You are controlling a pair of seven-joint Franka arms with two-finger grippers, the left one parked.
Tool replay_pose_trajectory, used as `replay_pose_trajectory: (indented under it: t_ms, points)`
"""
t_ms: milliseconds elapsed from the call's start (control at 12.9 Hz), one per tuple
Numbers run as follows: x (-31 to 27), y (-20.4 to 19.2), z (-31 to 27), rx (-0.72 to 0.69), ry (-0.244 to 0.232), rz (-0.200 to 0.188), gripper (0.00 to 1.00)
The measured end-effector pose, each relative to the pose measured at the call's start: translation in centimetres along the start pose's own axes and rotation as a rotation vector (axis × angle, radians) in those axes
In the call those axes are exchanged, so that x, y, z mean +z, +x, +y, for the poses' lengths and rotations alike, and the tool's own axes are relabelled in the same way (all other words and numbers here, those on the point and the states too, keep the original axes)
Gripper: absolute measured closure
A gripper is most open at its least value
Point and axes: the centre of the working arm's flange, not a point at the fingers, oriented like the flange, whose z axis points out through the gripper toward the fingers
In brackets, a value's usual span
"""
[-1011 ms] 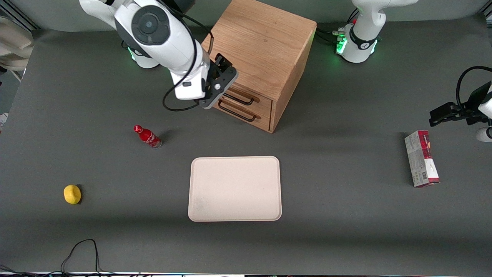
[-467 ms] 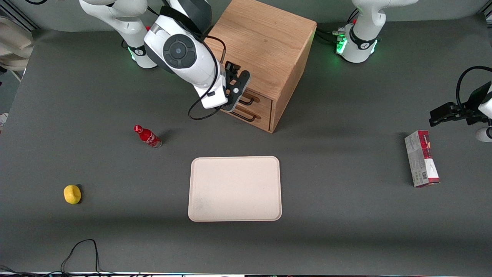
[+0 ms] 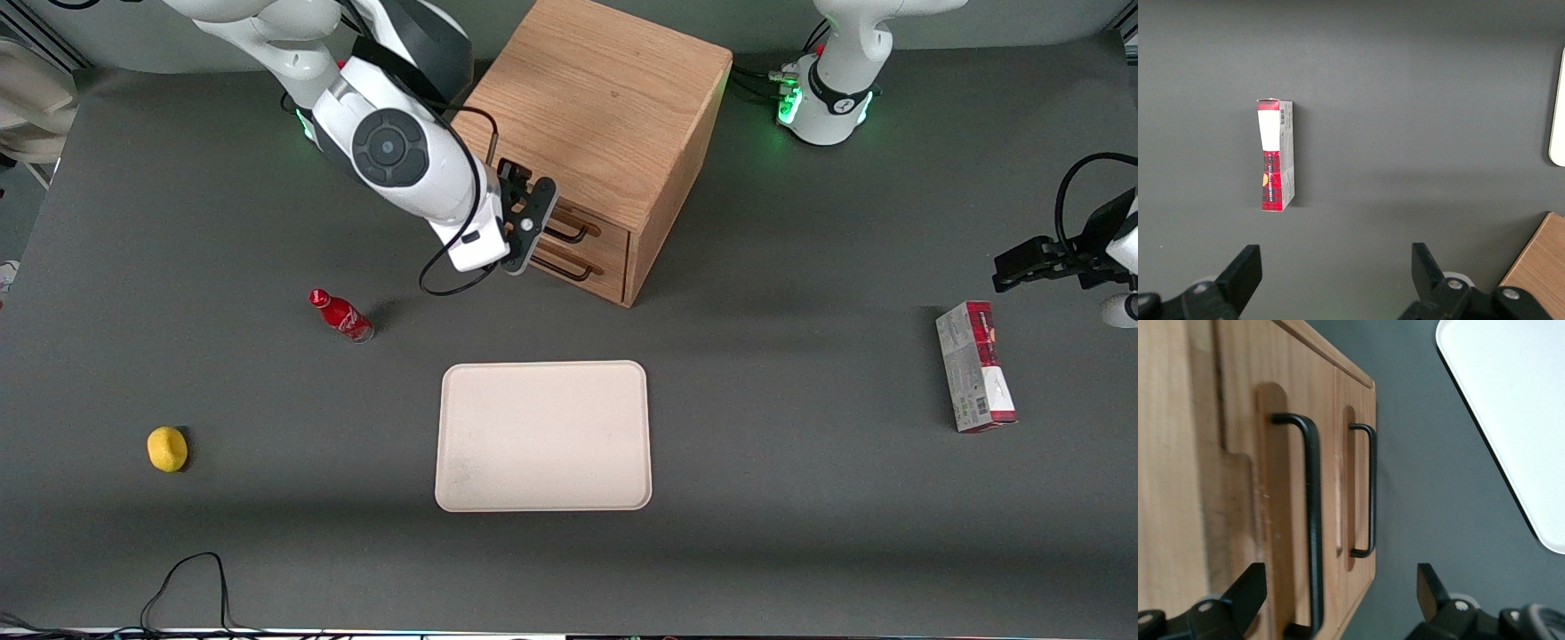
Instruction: Open upper drawer
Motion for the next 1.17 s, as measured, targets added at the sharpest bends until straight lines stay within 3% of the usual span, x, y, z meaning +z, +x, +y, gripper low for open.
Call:
replay_pose_trajectory:
  t_ms: [700,1167]
  points:
    - [3.4,0.8,1.9,-0.011,0.043,0.003,0.00]
    - [4.6,1.5,1.5,-0.047,0.010,-0.008,0.00]
